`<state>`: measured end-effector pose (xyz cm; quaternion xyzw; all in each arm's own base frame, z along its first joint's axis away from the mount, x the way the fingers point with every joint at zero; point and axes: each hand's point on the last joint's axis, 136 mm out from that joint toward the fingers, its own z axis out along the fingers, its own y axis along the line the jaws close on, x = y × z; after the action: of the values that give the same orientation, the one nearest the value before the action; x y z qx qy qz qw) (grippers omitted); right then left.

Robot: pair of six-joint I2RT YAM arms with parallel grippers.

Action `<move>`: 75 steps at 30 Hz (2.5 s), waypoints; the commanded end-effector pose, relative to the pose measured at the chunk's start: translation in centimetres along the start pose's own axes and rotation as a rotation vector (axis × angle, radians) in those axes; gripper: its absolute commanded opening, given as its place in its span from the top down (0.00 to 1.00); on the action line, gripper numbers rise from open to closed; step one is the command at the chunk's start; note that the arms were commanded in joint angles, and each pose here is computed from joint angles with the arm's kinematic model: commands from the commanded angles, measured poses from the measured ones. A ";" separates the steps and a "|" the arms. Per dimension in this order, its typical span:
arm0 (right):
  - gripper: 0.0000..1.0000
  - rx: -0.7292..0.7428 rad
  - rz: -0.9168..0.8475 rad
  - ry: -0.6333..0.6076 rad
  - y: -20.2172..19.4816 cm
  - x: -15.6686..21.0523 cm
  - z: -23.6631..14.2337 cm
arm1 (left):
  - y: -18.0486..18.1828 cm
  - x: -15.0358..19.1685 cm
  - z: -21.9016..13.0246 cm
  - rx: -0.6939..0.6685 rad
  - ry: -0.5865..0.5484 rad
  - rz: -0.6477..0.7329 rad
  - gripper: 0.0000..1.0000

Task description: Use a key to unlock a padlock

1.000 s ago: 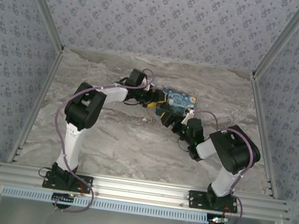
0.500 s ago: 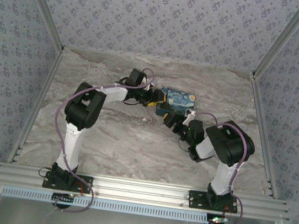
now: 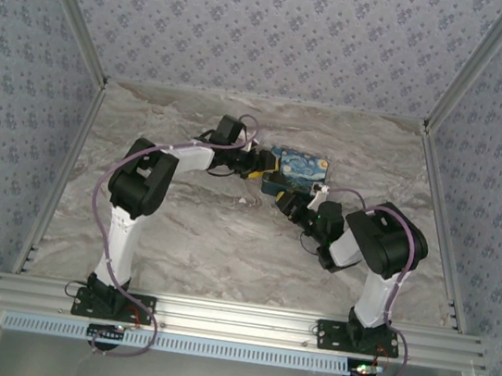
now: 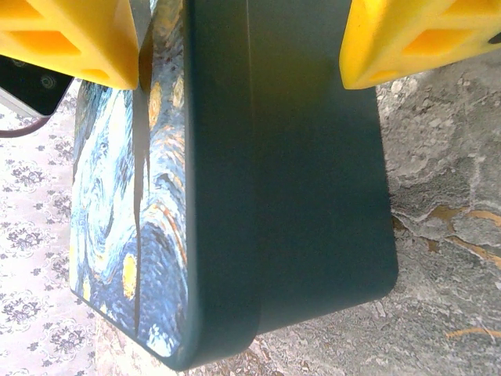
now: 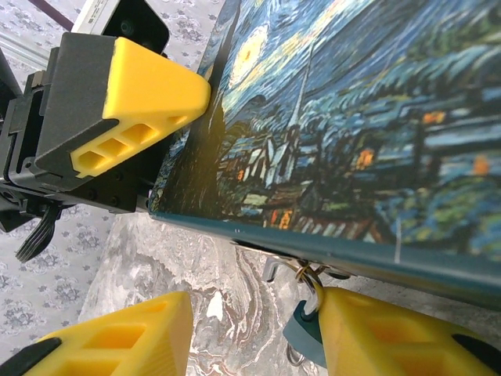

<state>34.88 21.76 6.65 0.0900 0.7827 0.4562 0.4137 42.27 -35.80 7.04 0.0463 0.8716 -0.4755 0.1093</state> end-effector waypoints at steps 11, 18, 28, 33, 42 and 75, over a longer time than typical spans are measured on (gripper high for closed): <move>0.63 -0.020 -0.003 0.006 -0.3 -0.3 0.8 | 2.6 1.9 0.3 -0.085 0.026 -0.057 0.34; 0.79 0.003 0.014 0.013 -1.0 -0.4 1.0 | 2.8 1.8 0.1 -0.089 0.021 -0.060 0.35; 0.93 0.023 0.030 0.020 -1.6 0.0 0.8 | 2.8 1.8 -0.2 -0.094 0.012 -0.059 0.35; 1.00 0.025 0.037 0.015 -1.7 -0.1 0.7 | 2.8 1.9 -0.5 -0.102 0.003 -0.058 0.35; 1.00 0.052 0.069 -0.013 -2.7 -0.5 -0.2 | 3.4 2.4 -1.3 -0.124 -0.007 -0.061 0.35; 1.00 0.071 0.260 -0.175 -3.0 -6.2 -1.2 | 5.1 8.3 -3.1 -0.153 0.005 -0.136 0.35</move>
<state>37.52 16.84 6.50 0.2249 0.7592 0.4621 0.3993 37.67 -32.04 6.70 0.0062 0.8754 -0.4633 0.1376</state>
